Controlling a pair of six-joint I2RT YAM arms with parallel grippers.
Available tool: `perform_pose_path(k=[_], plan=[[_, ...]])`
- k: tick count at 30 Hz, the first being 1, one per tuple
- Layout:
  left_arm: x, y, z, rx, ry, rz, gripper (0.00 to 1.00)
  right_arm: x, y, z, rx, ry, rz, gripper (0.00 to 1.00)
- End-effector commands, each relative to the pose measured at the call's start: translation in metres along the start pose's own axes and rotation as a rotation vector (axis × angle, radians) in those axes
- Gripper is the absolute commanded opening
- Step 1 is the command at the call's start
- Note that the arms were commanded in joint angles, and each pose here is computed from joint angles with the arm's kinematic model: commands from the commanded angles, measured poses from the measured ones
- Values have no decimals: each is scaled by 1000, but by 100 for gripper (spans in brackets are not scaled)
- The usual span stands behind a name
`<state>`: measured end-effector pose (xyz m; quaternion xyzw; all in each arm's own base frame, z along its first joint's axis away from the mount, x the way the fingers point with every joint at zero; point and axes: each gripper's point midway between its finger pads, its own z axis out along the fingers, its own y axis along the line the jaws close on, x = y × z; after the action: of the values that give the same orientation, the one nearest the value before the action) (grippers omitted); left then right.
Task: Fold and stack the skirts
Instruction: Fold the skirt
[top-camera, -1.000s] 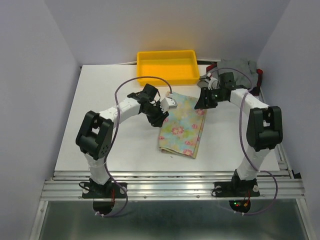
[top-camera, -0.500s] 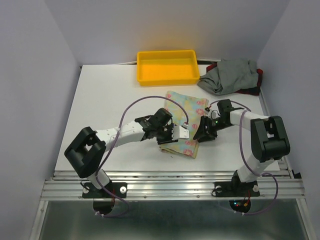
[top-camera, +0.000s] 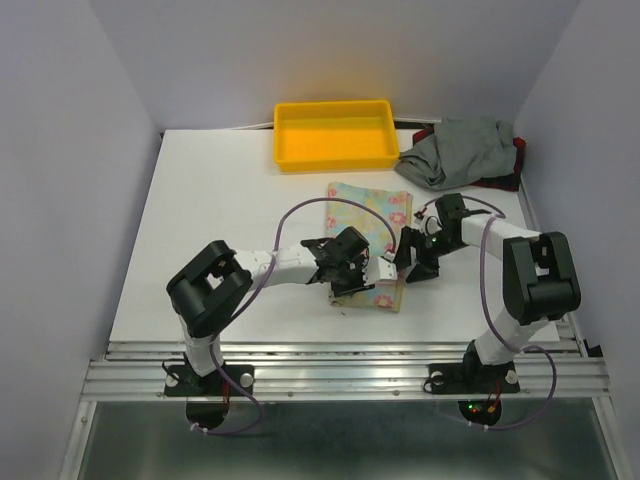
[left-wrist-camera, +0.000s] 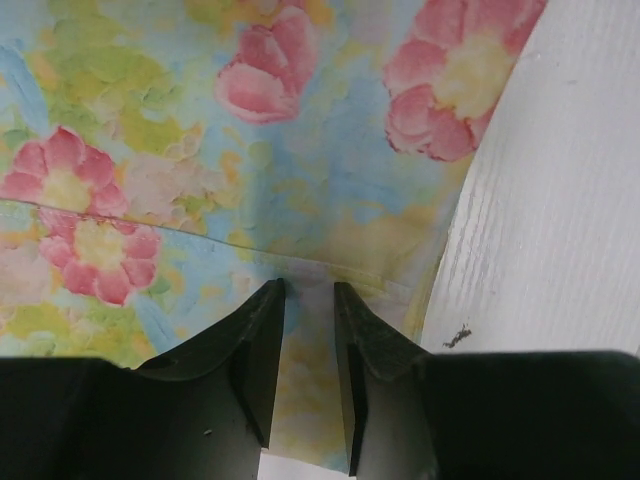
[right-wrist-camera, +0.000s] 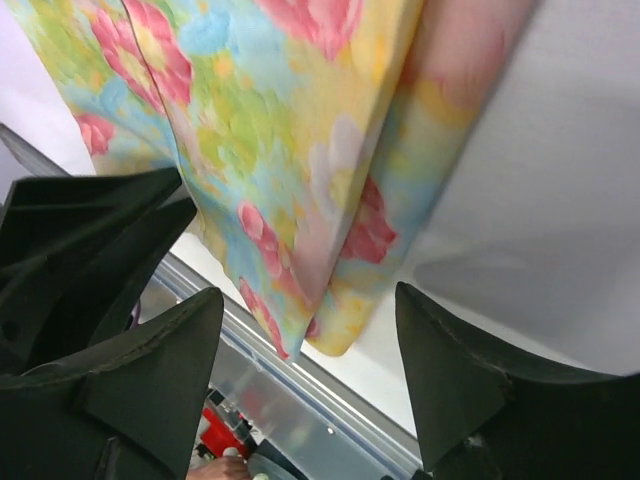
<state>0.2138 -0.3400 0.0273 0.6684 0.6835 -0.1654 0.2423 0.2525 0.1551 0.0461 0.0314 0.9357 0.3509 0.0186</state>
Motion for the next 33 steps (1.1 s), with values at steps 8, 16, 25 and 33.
perform_pose_path(k=[8,16,25,33], plan=[[-31,-3,6,48,-56,-160,37,45,-14,-5,52,-9,117,80],[-35,-2,4,44,-71,-155,37,43,-27,7,63,-23,113,57],[-35,0,1,35,-74,-152,38,35,-22,7,37,-15,63,15],[-57,-5,-56,-33,-231,-26,81,12,23,-10,-109,-41,72,1]])
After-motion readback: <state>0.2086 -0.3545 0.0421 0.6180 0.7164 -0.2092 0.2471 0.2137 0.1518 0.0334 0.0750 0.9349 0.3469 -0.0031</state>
